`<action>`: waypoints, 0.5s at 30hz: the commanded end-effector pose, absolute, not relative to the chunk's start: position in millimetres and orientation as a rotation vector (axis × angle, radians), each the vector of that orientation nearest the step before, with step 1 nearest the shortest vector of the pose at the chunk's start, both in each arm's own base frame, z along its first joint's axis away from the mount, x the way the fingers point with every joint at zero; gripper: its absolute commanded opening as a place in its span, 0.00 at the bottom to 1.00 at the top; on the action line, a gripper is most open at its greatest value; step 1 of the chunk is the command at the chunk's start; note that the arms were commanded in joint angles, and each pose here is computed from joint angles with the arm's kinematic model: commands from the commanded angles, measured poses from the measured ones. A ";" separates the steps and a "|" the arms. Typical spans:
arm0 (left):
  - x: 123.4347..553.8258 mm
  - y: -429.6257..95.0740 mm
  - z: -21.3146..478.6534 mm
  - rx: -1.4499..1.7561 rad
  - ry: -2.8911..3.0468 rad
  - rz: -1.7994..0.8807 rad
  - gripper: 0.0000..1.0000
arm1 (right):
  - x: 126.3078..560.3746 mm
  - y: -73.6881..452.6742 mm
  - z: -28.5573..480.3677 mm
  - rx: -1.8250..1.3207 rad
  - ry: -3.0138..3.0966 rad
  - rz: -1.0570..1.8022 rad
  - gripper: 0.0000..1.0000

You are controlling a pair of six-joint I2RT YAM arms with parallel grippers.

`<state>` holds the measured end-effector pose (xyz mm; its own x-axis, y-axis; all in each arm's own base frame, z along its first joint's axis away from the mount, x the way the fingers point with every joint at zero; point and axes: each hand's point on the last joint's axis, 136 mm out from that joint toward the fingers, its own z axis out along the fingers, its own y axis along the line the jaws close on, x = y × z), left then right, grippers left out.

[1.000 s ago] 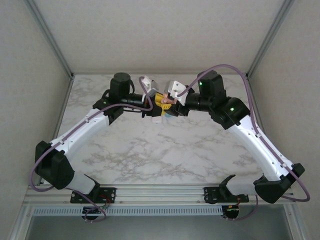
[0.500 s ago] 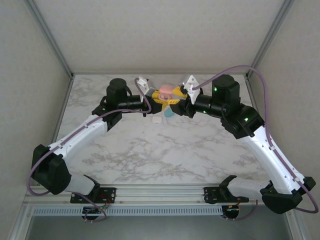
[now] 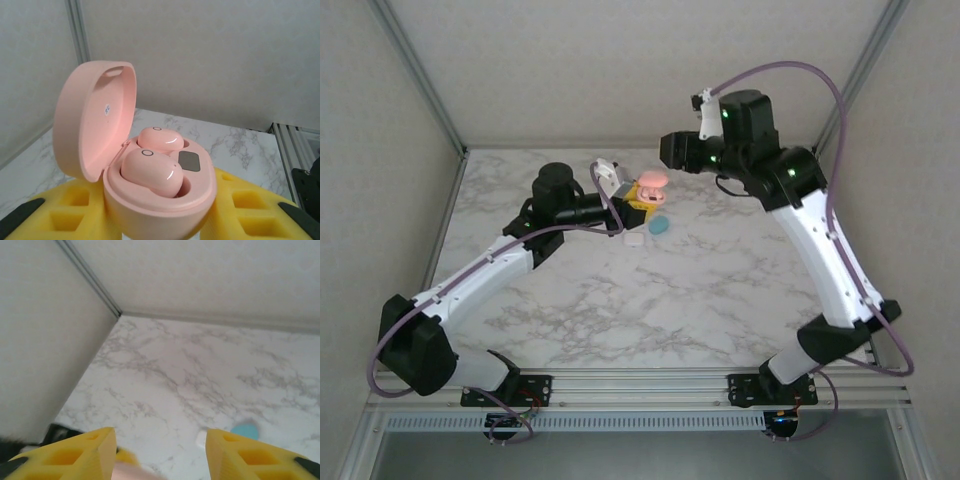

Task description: Insert wireless bluetooth earbuds into charging case

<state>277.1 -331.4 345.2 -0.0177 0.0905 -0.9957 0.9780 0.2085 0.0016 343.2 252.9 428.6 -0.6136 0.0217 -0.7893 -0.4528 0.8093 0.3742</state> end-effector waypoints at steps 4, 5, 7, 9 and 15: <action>262.4 -328.3 363.1 1.157 1.302 -0.963 0.05 | 338.2 268.1 387.1 -0.374 2.394 0.887 0.51; 263.9 -328.5 362.2 1.155 1.307 -0.959 0.05 | 334.1 272.7 386.4 -0.418 2.405 0.916 0.50; 268.2 -329.3 361.5 1.141 1.327 -0.956 0.05 | 327.8 276.4 383.6 -0.461 2.427 0.950 0.49; 272.4 -330.4 361.6 1.123 1.341 -0.958 0.05 | 316.8 276.6 379.9 -0.509 2.443 0.977 0.48; 283.8 -332.5 366.7 1.051 1.373 -0.995 0.06 | 287.5 262.9 370.7 -0.555 2.460 0.978 0.48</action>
<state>277.0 -330.2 345.4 -0.0212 0.1084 -0.9939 0.9714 0.2373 0.0051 319.6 269.8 363.0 -0.8371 -0.1563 -0.5242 -0.4626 0.7138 0.5258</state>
